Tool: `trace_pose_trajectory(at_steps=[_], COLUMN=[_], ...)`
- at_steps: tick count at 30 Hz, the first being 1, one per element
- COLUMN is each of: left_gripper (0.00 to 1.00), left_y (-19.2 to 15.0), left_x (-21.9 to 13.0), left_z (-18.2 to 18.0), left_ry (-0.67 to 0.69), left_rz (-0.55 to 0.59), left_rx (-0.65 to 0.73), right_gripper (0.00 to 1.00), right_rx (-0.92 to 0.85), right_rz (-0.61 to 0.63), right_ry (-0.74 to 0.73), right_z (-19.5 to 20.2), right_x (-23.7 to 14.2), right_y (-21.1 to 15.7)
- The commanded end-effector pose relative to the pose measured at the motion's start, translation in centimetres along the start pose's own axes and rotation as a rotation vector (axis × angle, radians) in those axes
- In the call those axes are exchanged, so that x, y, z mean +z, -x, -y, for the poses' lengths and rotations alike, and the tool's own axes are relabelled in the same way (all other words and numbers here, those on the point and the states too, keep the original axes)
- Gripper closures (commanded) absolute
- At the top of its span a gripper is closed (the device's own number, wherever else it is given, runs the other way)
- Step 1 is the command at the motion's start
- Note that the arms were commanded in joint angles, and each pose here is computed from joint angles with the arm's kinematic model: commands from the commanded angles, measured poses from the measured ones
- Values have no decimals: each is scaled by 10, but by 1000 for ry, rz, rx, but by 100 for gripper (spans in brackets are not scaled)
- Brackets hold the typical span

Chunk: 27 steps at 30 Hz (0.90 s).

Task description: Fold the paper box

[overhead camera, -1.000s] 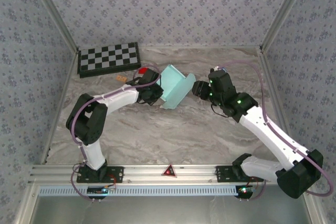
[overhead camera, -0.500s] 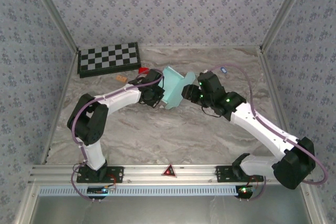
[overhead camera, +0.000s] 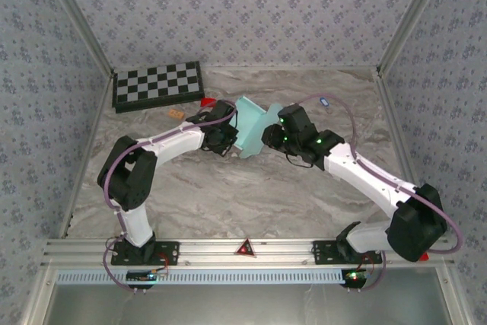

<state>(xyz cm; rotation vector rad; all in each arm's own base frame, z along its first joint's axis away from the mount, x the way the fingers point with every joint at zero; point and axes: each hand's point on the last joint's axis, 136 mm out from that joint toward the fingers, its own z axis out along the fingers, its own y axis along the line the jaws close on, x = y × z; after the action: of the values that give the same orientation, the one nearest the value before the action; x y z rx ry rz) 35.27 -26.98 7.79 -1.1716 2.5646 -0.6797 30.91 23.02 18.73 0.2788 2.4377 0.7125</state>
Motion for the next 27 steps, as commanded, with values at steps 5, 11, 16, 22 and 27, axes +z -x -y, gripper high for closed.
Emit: trace_pose_trajectory(at_steps=[5, 11, 16, 22, 27], left_gripper=[100, 100, 86, 72, 46], left_y=[-2, -7, -13, -21, -26], left_x=[-1, 3, 7, 9, 5], left_z=[-3, -4, -3, 3, 13], left_ry=[8, 11, -4, -31, -57], left_rz=[3, -23, -58, -106, -141], left_rx=[-39, -41, -36, -15, 27], right_gripper=[87, 97, 100, 100, 100], right_rx=[2, 4, 14, 16, 0], right_rz=[27, 43, 45, 59, 44], right_ry=[-44, -85, -126, -144, -184], right_z=[4, 9, 12, 11, 15], right_x=[-1, -3, -5, -8, -10], right_y=[6, 10, 14, 20, 21])
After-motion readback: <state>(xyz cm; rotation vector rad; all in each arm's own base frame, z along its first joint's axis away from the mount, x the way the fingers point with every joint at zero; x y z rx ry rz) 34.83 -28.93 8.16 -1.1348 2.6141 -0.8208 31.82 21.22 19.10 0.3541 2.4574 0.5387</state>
